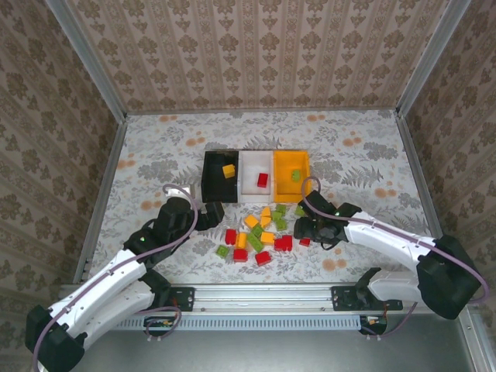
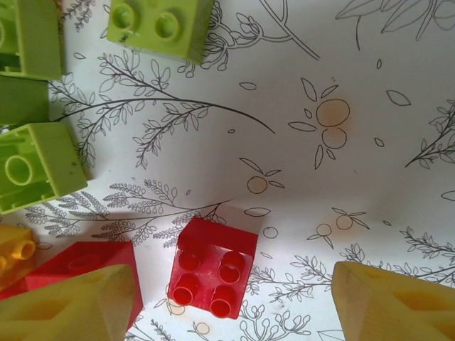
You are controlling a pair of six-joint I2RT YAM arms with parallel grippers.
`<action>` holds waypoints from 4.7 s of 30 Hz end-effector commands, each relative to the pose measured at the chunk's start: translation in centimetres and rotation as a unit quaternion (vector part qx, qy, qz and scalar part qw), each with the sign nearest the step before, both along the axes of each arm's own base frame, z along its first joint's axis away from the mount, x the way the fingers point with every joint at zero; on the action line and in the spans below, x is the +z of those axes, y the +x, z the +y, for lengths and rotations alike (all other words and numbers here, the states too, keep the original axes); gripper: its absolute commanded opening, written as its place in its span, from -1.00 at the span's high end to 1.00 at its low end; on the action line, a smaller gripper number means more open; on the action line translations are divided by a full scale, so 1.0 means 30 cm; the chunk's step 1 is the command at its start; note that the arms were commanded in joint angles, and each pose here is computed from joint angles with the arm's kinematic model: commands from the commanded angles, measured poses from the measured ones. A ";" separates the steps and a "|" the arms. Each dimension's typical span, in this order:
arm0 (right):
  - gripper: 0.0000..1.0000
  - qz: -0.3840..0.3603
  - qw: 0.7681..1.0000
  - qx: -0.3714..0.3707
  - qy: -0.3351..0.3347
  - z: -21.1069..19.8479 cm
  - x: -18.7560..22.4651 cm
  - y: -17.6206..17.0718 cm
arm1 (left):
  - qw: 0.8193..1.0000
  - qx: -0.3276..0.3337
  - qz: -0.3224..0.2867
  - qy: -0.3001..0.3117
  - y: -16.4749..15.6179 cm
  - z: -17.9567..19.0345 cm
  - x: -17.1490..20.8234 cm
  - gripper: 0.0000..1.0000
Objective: Sort the legos into containers by color
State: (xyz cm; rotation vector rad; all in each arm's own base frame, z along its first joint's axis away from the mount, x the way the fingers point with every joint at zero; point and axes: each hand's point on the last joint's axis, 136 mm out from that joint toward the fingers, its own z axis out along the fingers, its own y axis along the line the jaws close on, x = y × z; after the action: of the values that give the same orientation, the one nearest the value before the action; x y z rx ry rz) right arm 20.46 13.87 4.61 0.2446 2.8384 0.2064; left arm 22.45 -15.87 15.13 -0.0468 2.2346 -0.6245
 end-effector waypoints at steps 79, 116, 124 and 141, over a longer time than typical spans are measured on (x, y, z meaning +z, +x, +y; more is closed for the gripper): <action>-0.48 -0.095 0.995 -0.014 0.003 0.073 0.120 0.244 | 0.999 0.017 0.036 -0.001 -0.038 0.057 -0.047 -1.00; 0.35 -0.119 0.991 0.013 0.067 0.060 0.173 0.293 | 0.999 0.025 0.042 -0.006 -0.034 0.064 -0.045 -1.00; 0.32 -0.162 0.985 0.020 0.057 0.129 0.356 0.471 | 0.999 0.030 0.042 0.001 -0.024 0.068 -0.044 -1.00; -0.39 -0.140 0.989 -0.019 0.042 0.193 0.251 0.764 | 0.992 0.004 0.067 0.106 0.044 0.059 -0.150 -1.00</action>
State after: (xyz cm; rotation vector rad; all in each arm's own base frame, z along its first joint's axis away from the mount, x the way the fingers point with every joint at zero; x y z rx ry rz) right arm 43.11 18.78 9.51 0.2871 2.5972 0.2618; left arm 22.22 -13.73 9.63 -0.0554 2.4664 -0.4233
